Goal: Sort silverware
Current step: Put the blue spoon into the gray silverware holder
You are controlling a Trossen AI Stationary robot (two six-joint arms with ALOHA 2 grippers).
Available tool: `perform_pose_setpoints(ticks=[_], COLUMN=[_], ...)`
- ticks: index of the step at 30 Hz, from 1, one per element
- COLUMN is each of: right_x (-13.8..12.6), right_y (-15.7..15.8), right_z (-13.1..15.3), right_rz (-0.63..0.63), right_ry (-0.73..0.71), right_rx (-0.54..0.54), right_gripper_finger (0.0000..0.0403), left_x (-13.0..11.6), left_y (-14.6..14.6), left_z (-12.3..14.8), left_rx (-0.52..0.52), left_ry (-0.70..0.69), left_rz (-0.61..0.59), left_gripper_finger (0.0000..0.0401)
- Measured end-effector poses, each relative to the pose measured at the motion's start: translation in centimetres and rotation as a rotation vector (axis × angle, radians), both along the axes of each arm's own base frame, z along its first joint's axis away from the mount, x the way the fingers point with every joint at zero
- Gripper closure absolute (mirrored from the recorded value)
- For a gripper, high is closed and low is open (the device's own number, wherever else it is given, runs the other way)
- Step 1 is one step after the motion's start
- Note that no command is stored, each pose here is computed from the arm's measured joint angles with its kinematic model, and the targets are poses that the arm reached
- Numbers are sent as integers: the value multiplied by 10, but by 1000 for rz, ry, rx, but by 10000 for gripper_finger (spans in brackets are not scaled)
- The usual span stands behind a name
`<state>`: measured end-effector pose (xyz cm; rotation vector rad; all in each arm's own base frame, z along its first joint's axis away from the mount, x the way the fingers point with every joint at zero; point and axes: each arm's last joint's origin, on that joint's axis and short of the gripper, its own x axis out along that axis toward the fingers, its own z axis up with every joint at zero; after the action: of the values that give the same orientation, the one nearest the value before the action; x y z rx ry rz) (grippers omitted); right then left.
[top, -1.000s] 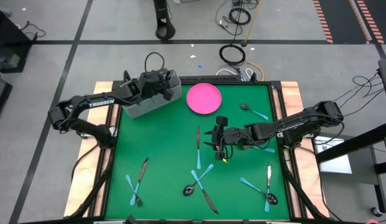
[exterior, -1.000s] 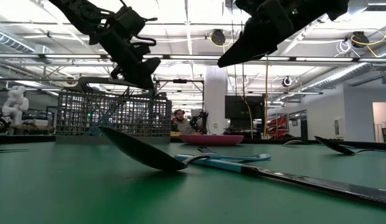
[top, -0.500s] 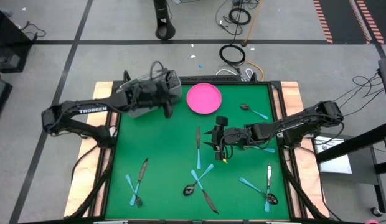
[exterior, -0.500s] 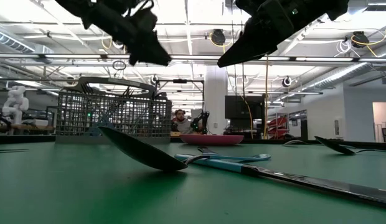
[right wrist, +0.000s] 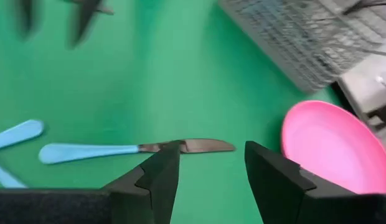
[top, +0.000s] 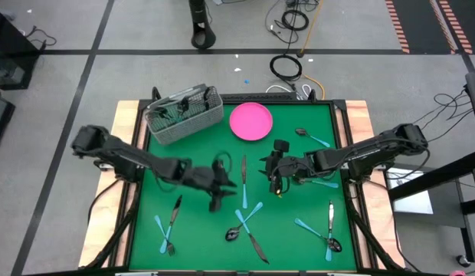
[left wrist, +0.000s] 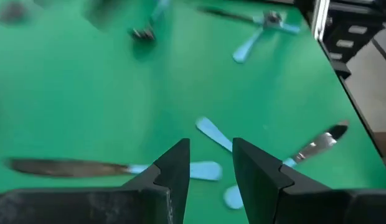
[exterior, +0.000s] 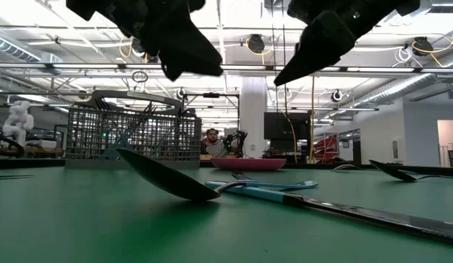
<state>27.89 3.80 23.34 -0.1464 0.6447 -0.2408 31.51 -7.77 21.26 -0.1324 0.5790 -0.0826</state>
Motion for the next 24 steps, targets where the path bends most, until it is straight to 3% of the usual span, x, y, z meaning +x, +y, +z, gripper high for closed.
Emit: perform_pose_setpoints(ticks=[7, 15, 24], right_x=[-10, -19, -30], right_y=[1, 6, 7], right_z=[14, 7, -2], right_rz=[-31, -28, -87], right_ry=[-53, 46, 163], right_rx=[47, 54, 92], right_gripper_finger=[232, 232, 232], left_x=[39, 77, 101], left_y=[-37, -73, -92], left_z=[-13, -27, -57], left_rx=[-118, -124, -87], left_ry=[191, 354, 472], left_rz=[78, 109, 135], left_gripper_finger=[278, 278, 278])
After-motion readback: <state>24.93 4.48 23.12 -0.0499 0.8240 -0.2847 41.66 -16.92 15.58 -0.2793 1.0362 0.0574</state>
